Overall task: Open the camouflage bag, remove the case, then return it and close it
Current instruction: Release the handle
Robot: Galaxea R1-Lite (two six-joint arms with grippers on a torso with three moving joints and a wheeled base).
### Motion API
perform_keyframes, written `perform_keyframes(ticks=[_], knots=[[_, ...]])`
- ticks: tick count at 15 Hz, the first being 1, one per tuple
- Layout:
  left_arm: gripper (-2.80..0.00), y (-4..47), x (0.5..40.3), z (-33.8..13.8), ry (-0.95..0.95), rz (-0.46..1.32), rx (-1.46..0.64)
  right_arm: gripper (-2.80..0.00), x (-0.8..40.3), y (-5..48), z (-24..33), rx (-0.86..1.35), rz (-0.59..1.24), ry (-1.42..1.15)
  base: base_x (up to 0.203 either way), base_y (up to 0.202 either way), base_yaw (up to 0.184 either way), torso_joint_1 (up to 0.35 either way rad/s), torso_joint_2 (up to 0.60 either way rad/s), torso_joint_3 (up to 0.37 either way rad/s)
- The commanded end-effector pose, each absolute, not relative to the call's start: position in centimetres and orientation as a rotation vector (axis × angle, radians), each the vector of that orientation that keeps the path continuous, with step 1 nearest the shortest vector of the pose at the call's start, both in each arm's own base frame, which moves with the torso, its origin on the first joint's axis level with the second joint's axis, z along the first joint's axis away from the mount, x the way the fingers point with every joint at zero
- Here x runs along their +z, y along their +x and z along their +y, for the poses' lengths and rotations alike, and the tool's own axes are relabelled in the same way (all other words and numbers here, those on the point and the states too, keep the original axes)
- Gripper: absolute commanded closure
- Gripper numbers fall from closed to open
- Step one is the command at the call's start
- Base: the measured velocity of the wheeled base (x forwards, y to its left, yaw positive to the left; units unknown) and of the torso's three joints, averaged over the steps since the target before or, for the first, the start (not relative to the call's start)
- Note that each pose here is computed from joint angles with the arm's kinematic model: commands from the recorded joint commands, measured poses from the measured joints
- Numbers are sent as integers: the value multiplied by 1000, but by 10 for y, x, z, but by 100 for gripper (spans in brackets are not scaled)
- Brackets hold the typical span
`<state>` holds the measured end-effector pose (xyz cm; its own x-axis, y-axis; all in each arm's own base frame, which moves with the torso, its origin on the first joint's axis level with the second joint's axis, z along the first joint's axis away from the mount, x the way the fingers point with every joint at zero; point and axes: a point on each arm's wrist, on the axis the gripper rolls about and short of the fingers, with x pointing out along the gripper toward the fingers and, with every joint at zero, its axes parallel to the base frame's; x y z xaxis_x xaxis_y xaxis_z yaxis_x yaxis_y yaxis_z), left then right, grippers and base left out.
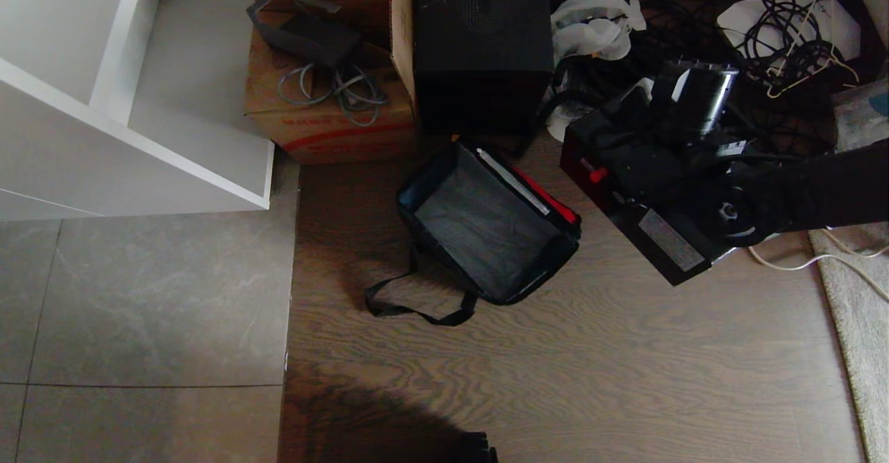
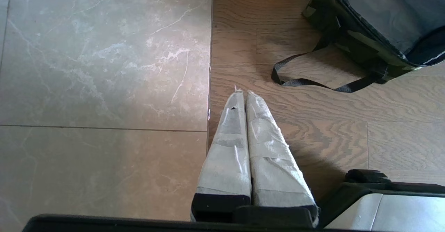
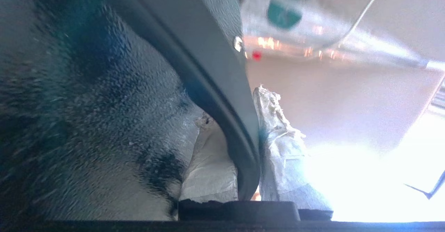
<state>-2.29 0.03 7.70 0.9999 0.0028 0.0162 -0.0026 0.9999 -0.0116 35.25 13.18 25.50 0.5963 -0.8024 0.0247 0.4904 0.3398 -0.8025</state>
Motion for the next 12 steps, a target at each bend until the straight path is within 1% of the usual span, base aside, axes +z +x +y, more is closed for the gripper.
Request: perform_keyframes(ticks=[1, 6, 12], knots=[[0, -22, 75, 0, -12, -10, 3, 0, 226, 369, 112, -925, 483, -901, 0, 0, 0, 0, 0, 0], [0, -22, 75, 0, -12, -11, 3, 0, 165, 409, 104, -953, 534, -925, 0, 0, 0, 0, 0, 0], [0, -22, 75, 0, -12, -9, 3, 0, 103, 458, 115, -965, 522, -903, 0, 0, 0, 0, 0, 0]])
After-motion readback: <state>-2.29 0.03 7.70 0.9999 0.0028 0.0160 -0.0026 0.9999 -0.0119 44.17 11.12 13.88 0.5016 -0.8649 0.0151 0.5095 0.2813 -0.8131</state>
